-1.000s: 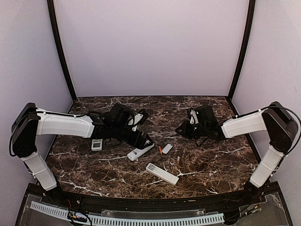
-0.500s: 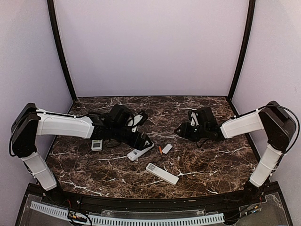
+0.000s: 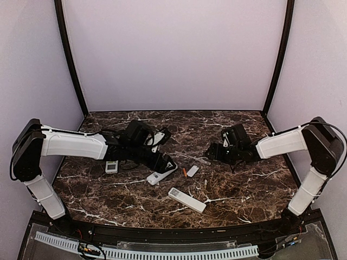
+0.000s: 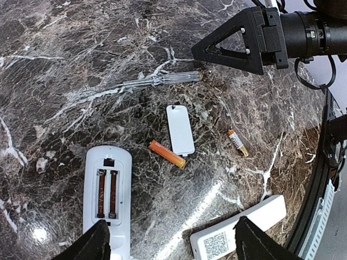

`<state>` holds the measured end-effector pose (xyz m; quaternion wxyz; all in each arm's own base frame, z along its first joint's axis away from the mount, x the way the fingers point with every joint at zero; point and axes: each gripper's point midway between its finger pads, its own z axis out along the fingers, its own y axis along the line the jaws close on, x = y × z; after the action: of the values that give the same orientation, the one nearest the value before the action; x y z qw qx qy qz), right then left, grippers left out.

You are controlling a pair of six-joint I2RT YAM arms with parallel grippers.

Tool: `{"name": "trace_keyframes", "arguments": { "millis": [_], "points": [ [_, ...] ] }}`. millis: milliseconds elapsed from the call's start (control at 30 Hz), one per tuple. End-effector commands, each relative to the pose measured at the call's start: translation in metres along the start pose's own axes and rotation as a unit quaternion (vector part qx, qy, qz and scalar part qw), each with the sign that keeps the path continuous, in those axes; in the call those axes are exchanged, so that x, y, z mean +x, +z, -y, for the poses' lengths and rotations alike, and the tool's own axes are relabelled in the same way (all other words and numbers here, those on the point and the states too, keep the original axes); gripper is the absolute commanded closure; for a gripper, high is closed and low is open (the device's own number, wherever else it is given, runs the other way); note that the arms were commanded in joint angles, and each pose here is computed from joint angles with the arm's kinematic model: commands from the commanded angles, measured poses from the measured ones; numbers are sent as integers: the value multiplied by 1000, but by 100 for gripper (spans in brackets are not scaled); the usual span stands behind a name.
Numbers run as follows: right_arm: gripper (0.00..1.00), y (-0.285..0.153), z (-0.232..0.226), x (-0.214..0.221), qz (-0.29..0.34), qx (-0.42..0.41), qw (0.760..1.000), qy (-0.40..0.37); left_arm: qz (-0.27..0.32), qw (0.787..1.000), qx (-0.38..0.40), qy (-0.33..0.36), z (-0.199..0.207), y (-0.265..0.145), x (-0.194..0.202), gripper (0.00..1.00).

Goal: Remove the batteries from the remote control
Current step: Place the screwdriver at the center of the board, then pick up the remote control from the center of the board.

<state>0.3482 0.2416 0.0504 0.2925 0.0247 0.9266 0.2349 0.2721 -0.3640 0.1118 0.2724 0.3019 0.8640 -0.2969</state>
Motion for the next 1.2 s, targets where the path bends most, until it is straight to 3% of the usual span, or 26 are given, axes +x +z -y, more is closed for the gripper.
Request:
{"name": "trace_keyframes", "arguments": {
  "millis": [0, 167, 367, 1167],
  "points": [
    [14, -16, 4, -16, 31, 19, 999, -11, -5, 999, 45, 29, 17, -1, 4, 22],
    [12, -26, -2, -21, 46, 5, 999, -2, -13, 994, 105, 38, 38, 13, 10, 22],
    [11, -40, -8, -24, 60, -16, 998, 6, -65, 987, 141, 50, 56, 37, 39, 23],
    [11, -58, -10, -23, 75, -30, 997, 8, -146, 974, 166, 46, 68, 48, 88, 25]
  ]
}}
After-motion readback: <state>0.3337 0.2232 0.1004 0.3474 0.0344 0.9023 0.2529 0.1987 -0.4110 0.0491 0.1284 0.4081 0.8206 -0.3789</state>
